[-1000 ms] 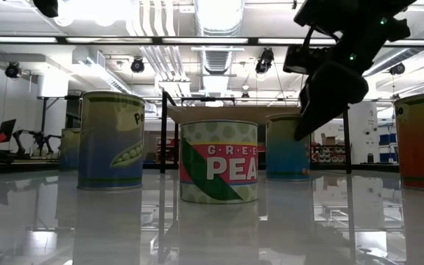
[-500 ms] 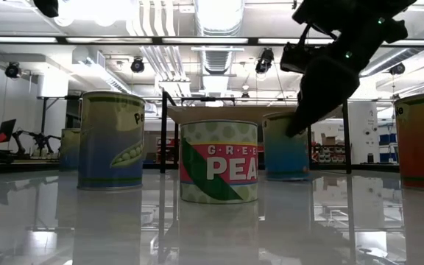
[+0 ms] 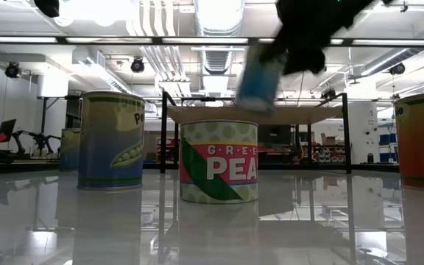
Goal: Pick and place cans onto a shelf
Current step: Put the canned cherries on the shelf
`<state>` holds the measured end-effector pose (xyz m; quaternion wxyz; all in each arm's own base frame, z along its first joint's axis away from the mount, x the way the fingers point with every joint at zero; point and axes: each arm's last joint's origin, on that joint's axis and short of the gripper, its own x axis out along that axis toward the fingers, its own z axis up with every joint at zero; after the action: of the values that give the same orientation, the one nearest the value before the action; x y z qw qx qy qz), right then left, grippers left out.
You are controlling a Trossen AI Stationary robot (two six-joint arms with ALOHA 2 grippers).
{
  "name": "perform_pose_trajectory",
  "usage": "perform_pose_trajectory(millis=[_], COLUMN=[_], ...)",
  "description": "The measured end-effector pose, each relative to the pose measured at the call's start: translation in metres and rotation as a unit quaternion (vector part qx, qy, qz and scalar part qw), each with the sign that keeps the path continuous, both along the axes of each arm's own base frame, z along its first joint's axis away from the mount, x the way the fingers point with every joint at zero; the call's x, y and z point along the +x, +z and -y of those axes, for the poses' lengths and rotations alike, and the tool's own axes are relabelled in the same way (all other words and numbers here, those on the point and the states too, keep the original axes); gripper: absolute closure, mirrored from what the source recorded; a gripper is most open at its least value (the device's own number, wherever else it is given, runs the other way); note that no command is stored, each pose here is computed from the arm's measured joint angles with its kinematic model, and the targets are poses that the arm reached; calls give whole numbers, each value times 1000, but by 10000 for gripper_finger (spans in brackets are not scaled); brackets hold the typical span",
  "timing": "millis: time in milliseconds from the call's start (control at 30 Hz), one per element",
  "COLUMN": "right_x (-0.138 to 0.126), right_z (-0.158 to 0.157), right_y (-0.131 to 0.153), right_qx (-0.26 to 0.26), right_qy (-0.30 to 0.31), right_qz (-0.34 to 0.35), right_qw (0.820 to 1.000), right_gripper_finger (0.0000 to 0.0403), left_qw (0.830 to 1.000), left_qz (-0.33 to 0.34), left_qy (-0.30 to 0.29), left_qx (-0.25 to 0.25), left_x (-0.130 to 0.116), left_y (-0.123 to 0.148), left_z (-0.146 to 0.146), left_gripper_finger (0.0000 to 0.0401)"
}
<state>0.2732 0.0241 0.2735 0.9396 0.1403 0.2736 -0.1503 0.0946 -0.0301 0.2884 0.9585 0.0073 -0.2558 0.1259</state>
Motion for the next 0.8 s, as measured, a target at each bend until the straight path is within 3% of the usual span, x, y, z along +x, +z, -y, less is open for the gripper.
perform_pose_trajectory(millis=[100,233,367,600,800], right_x=[7,14,24,49,64], right_z=[7,29,57,100,120], right_y=[33,64,82,79,63], right_qx=[-31,-57,-55,-63,-64], right_qy=[-49,-145,-203,-249,-265], right_qz=[11,-38,-78,-114,-143], right_qw=[998,987,974,960,951], right_gripper_finger=[116,117,115,114,113], left_qw=[1000,1000,1000,1000,1000], left_qz=[5,11,11,12,13], left_qy=[0,3,3,3,1], left_qx=[-2,-2,-2,-2,-5], left_x=[-1,-2,-2,-2,-2], left_y=[1,2,2,2,2], left_z=[0,-1,-1,-1,-1], left_gripper_finger=[401,401,401,401,401])
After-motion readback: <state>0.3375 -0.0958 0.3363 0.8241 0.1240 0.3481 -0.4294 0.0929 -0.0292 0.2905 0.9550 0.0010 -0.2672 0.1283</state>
